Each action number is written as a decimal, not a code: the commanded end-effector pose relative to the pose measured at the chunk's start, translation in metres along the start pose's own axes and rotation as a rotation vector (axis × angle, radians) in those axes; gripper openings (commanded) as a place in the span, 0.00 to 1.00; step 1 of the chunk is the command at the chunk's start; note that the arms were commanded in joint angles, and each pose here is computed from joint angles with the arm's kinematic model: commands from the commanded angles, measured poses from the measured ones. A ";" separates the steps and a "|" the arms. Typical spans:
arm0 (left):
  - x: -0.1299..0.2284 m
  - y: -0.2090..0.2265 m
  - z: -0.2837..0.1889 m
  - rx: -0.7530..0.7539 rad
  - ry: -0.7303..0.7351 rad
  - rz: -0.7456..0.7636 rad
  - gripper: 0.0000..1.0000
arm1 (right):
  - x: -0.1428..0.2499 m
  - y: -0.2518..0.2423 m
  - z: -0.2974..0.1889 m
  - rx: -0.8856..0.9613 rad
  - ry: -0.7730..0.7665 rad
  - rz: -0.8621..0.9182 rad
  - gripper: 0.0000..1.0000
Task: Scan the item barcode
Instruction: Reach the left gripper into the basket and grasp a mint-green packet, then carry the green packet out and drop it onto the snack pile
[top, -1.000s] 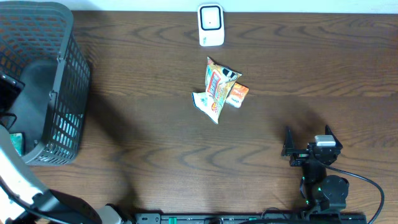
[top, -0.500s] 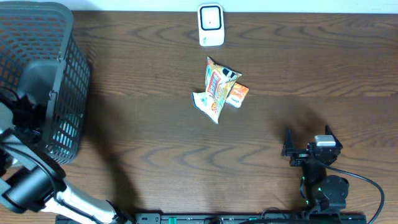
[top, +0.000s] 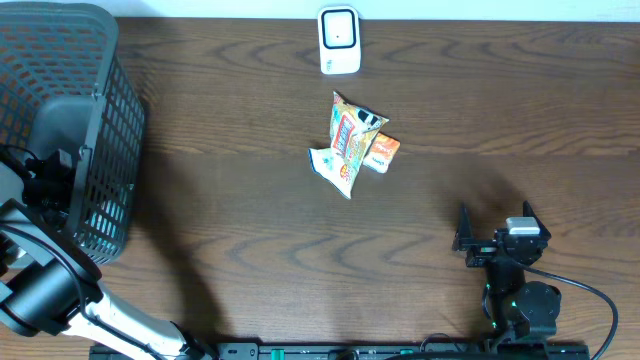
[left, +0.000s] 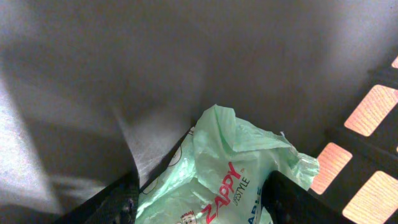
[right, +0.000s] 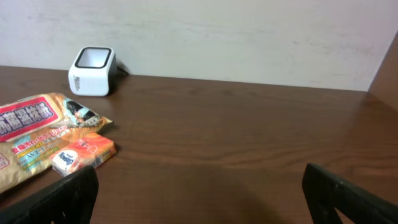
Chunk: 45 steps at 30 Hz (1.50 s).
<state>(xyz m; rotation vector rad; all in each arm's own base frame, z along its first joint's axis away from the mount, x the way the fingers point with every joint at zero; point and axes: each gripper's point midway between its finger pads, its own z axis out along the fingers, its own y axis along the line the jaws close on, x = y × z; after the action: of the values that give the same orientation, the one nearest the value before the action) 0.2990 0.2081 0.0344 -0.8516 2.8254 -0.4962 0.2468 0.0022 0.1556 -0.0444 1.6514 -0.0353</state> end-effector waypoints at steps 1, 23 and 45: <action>0.022 0.017 0.023 -0.059 0.080 -0.046 0.58 | 0.000 0.002 0.000 -0.010 -0.001 -0.009 0.99; -0.127 -0.100 -0.165 0.444 -0.618 -0.202 0.07 | 0.000 0.002 0.000 -0.010 -0.001 -0.009 0.99; -0.007 -0.328 -0.359 0.987 -0.778 0.114 0.07 | 0.000 0.002 0.000 -0.010 -0.001 -0.009 0.99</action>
<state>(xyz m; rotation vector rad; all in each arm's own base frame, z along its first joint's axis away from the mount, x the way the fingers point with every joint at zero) 0.3858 0.1086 0.4775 -0.6111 1.5376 -0.9357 0.2468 0.0022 0.1556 -0.0441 1.6514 -0.0356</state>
